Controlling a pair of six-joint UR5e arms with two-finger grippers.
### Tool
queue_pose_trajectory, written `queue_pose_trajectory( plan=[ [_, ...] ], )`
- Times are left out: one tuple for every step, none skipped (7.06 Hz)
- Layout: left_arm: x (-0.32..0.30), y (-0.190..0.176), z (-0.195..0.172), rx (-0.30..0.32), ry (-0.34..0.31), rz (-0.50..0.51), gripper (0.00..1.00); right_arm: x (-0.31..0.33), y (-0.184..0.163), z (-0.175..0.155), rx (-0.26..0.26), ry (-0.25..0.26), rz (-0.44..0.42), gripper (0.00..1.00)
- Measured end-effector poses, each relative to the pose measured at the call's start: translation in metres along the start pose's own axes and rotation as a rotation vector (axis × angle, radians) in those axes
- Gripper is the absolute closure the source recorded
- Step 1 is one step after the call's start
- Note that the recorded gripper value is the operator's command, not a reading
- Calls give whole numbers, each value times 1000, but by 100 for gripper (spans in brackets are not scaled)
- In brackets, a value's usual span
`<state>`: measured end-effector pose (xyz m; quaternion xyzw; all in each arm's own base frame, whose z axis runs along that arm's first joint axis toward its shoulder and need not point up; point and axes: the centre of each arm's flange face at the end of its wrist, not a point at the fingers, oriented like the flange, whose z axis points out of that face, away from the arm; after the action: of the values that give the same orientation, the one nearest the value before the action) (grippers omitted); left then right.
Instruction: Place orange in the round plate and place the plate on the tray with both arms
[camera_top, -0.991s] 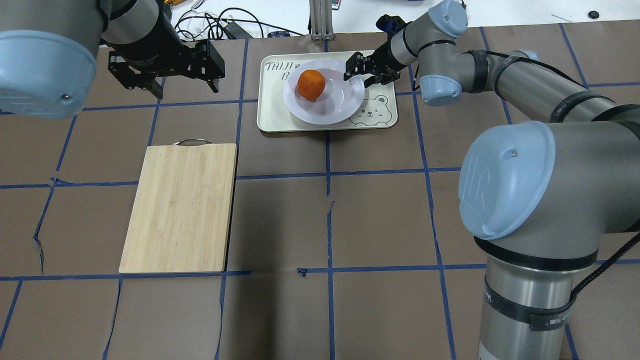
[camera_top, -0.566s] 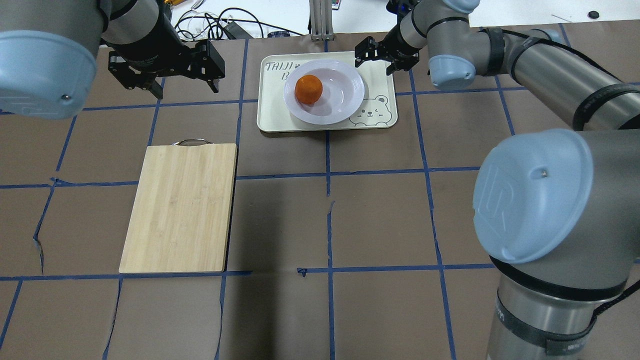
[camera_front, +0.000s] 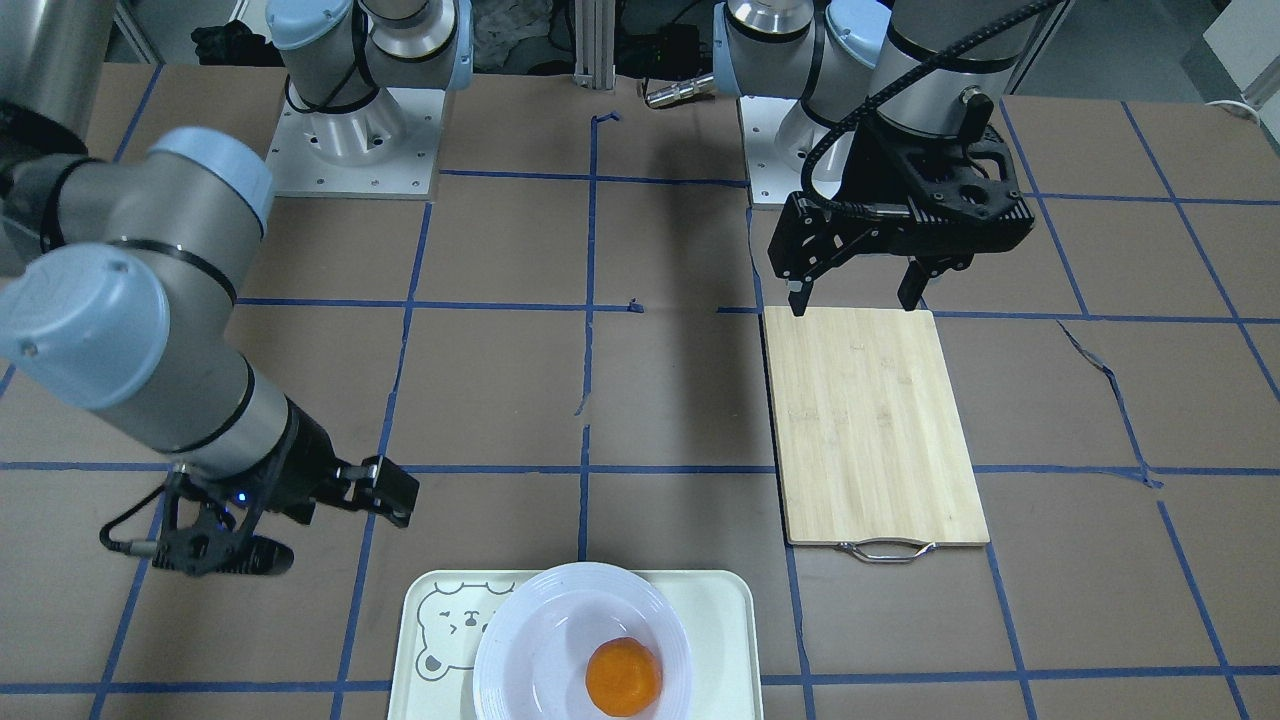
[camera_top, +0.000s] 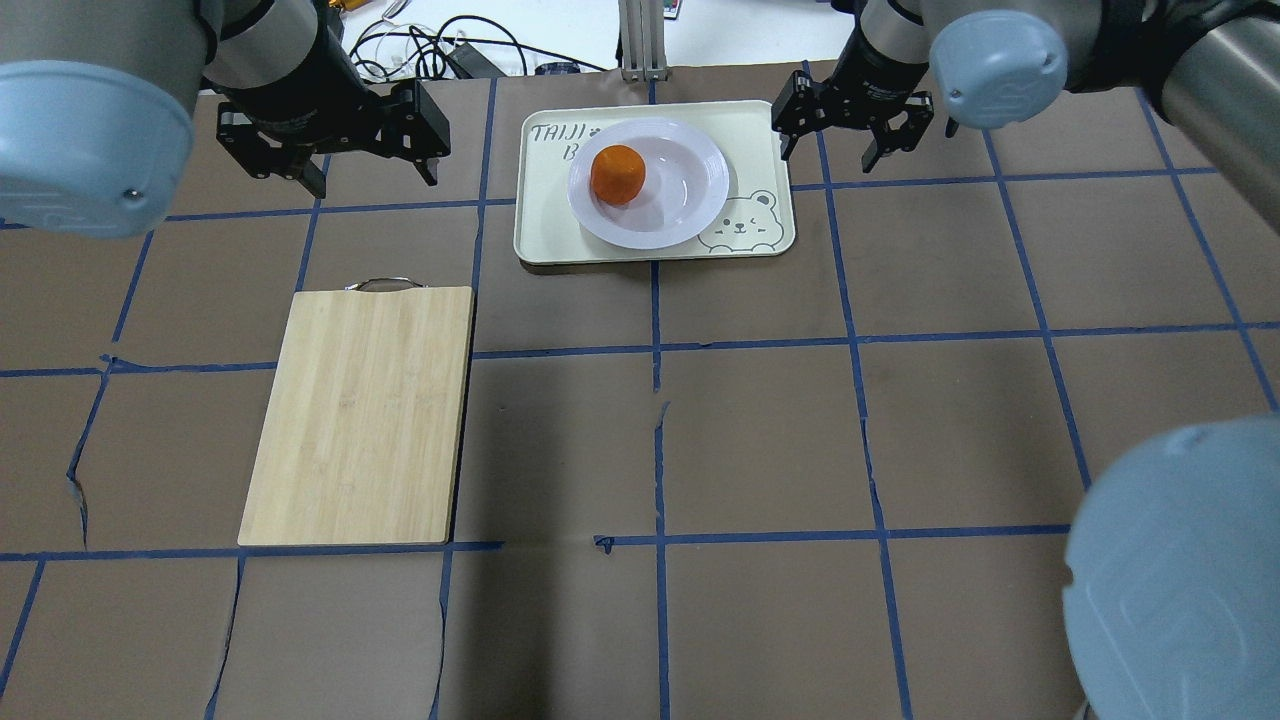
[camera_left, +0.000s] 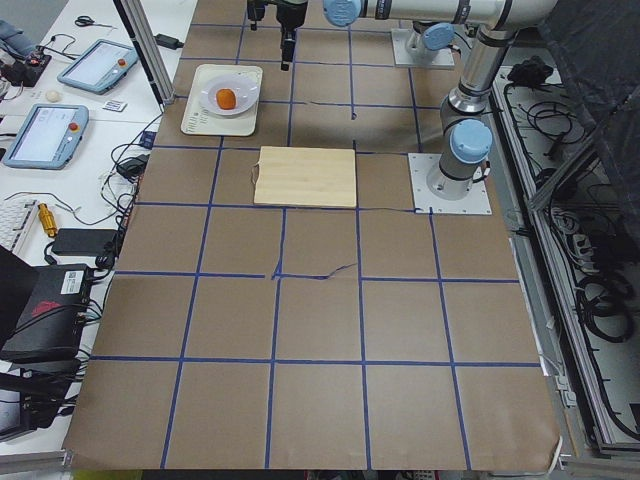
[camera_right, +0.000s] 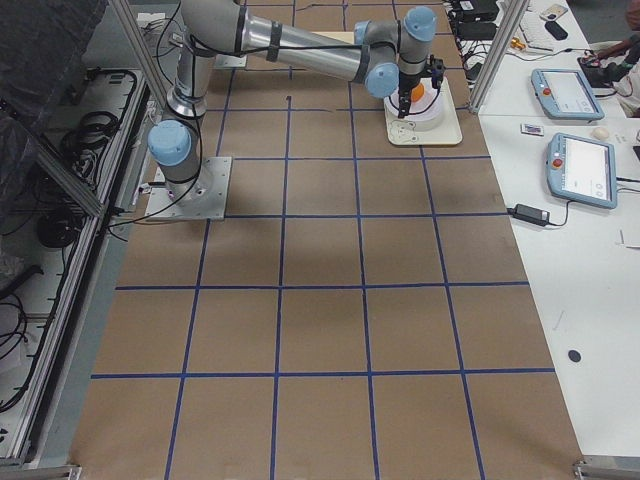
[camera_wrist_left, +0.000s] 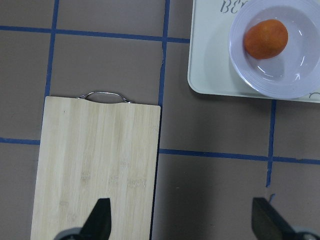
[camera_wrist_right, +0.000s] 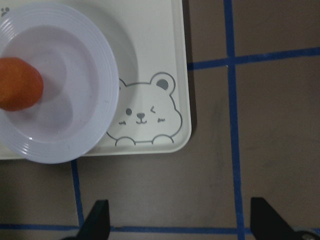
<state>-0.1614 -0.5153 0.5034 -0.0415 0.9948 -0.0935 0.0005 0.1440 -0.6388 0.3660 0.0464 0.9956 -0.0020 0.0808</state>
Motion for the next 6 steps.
queue_pose_trajectory(
  plan=[
    [0,0,0,0,0,1,0,5,47,-15,-60,30,11,0],
    [0,0,0,0,0,0,0,10,88,-26,-85,59,16,0],
    [0,0,0,0,1,0,0,14,120,-37,-97,100,19,0],
    [0,0,0,0,1,0,0,16,141,-51,-107,131,24,0],
    [0,0,0,0,0,0,0,15,153,-69,-99,140,24,0],
    [0,0,0,0,-1,0,0,14,159,-81,-86,141,23,0]
  ],
)
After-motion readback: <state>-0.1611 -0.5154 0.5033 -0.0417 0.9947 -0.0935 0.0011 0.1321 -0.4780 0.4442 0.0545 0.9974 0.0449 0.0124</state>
